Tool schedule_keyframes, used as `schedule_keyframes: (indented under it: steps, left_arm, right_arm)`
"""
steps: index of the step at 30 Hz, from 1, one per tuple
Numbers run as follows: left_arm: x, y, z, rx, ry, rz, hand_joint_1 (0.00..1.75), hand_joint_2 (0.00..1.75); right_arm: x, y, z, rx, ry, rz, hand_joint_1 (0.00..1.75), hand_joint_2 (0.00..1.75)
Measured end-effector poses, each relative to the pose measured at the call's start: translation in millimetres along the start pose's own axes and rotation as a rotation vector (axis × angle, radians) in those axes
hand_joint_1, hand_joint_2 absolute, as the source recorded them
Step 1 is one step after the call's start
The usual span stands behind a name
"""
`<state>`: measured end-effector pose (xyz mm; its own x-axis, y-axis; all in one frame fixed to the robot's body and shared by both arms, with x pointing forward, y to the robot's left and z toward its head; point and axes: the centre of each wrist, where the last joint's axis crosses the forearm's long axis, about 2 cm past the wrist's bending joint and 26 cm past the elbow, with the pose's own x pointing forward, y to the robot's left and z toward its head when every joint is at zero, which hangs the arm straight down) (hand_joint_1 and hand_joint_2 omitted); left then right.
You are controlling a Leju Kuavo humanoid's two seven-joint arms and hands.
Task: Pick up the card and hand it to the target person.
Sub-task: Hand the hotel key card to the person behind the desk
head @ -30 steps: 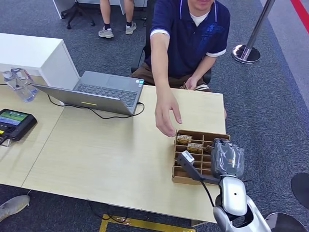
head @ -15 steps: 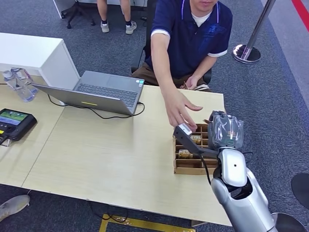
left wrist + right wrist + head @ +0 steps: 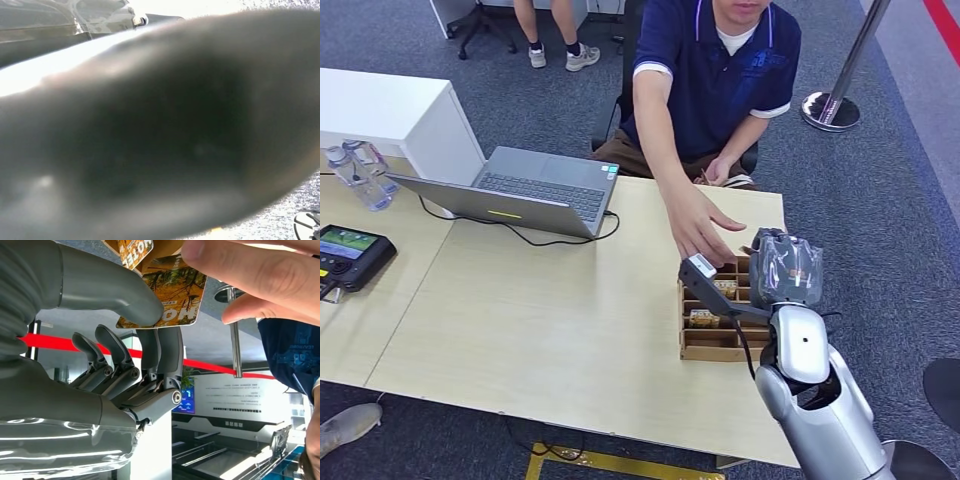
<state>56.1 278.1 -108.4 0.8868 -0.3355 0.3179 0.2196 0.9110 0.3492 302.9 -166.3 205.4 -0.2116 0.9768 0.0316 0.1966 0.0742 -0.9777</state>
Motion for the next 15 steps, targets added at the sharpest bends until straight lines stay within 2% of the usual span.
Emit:
schedule_keyframes:
  steps: [5,10,15]
  left_arm:
    - [0,0,0,0.000,-0.002,0.000,0.00,0.00]
    - [0,0,0,0.000,-0.003,-0.001,0.00,0.00]
    - [0,0,0,-0.009,-0.012,-0.004,0.00,0.00]
  right_arm:
    - [0,-2,-2,0.004,-0.001,-0.007,1.52,1.75]
    - [-3,-12,-16,0.006,-0.015,-0.047,1.52,1.75]
    - [-6,-19,-21,0.112,-0.092,-0.193,1.52,1.75]
